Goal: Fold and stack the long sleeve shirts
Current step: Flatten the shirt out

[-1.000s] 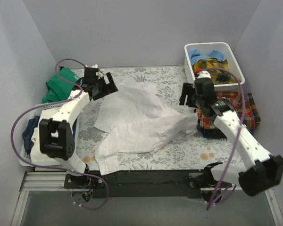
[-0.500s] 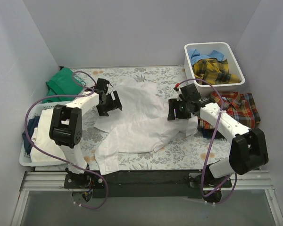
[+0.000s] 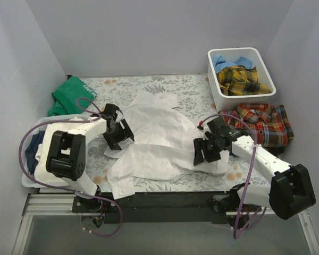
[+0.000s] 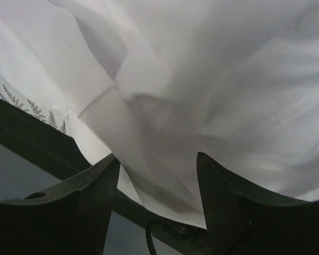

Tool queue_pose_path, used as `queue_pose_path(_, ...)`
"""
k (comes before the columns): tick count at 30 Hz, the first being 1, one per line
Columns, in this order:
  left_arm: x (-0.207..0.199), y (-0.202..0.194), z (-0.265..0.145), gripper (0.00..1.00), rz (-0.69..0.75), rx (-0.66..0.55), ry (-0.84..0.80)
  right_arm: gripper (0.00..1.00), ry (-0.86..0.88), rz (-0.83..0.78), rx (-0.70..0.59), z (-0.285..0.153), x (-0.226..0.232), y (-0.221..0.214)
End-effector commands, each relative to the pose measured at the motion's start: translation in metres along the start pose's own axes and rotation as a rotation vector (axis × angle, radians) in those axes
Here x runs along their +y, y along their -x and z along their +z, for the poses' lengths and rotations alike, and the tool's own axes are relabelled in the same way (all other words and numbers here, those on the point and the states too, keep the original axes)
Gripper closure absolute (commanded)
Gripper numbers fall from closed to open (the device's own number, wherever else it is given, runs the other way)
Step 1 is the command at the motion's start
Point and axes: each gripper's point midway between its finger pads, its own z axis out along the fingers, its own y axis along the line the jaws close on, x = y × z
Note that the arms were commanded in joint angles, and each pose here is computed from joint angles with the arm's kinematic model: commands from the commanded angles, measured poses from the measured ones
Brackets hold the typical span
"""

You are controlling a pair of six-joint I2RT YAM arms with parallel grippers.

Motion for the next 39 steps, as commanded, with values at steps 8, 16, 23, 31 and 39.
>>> queue_pose_path(8, 0.026, -0.01, -0.068, 0.35, -0.038, -0.071, 0.117, 0.33, 0.001, 0.103, 0.117, -0.024, 0.008, -0.041)
queue_pose_path(16, -0.044, 0.08, -0.134, 0.24, 0.073, -0.406, -0.057, 0.29, -0.178, 0.008, -0.359, -0.087, 0.003, 0.07)
queue_pose_path(23, -0.115, 0.146, -0.077, 0.18, 0.244, -0.349, -0.132, 0.29, -0.18, 0.002, -0.267, -0.053, 0.0, 0.12)
queue_pose_path(31, -0.21, 0.213, -0.036, 0.17, 0.311, -0.363, -0.334, 0.29, -0.164, -0.014, -0.299, -0.042, 0.002, 0.145)
queue_pose_path(39, -0.2, 0.206, 0.04, 0.13, 0.357, -0.315, -0.219, 0.29, -0.194, 0.015, -0.306, -0.041, -0.006, 0.139)
